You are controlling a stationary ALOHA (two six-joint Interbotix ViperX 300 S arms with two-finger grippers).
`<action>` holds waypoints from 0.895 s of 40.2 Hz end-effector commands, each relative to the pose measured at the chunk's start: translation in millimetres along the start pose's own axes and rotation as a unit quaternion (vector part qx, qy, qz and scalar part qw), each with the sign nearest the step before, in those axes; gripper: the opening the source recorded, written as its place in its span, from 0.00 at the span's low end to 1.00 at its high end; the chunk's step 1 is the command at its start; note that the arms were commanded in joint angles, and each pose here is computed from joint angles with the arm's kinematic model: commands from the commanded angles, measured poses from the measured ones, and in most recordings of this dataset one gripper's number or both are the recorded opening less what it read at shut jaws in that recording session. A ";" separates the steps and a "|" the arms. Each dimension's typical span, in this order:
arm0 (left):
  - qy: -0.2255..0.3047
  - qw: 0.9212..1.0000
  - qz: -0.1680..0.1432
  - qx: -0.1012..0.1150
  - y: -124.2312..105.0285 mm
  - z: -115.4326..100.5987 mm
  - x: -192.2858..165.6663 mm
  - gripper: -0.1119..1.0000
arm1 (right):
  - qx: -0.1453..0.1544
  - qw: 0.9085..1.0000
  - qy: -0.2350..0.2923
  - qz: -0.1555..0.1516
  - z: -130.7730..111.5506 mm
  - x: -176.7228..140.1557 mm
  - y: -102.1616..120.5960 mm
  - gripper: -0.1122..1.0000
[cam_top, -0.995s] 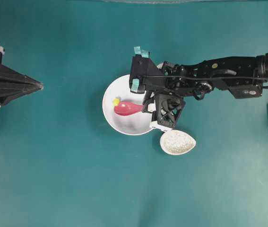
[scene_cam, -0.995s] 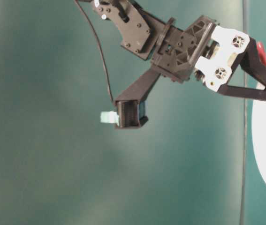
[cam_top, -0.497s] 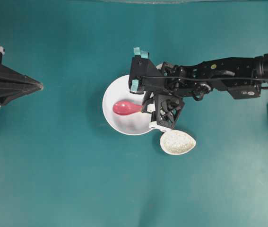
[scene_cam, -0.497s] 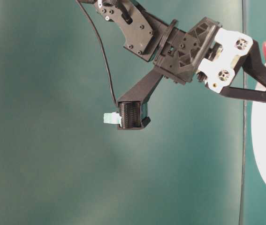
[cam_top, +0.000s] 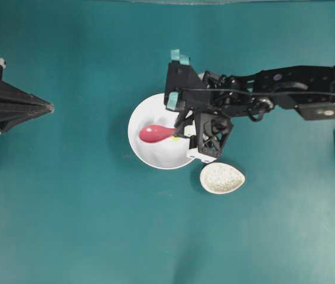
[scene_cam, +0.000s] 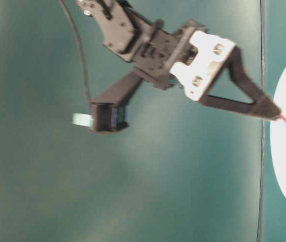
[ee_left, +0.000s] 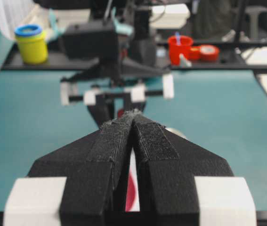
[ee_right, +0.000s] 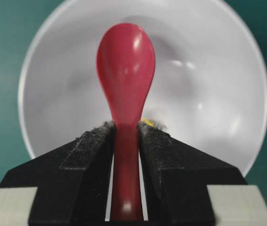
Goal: Scoop the yellow hexagonal prism block from the bowl with a spoon using the right arm.
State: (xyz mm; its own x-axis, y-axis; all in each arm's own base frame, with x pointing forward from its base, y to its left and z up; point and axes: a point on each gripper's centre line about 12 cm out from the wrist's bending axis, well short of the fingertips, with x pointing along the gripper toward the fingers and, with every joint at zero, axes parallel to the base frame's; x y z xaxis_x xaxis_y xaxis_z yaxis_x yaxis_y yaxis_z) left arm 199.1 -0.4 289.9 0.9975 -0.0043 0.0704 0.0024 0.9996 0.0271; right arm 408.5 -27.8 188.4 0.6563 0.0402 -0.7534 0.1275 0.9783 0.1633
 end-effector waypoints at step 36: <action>-0.010 1.000 0.000 0.002 0.1 7.8 3.0 0.10 | 0.030 0.996 0.085 0.017 5.7 -50.9 -3.2 0.32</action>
State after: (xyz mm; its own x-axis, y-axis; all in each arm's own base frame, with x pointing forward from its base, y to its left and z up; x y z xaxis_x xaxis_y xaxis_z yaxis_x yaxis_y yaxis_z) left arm 199.1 -0.4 289.9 0.9975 -0.0043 0.0704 0.0024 0.9996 0.0271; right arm 377.0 -32.4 210.3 0.5004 0.1124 -0.8585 0.1572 0.9632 0.2178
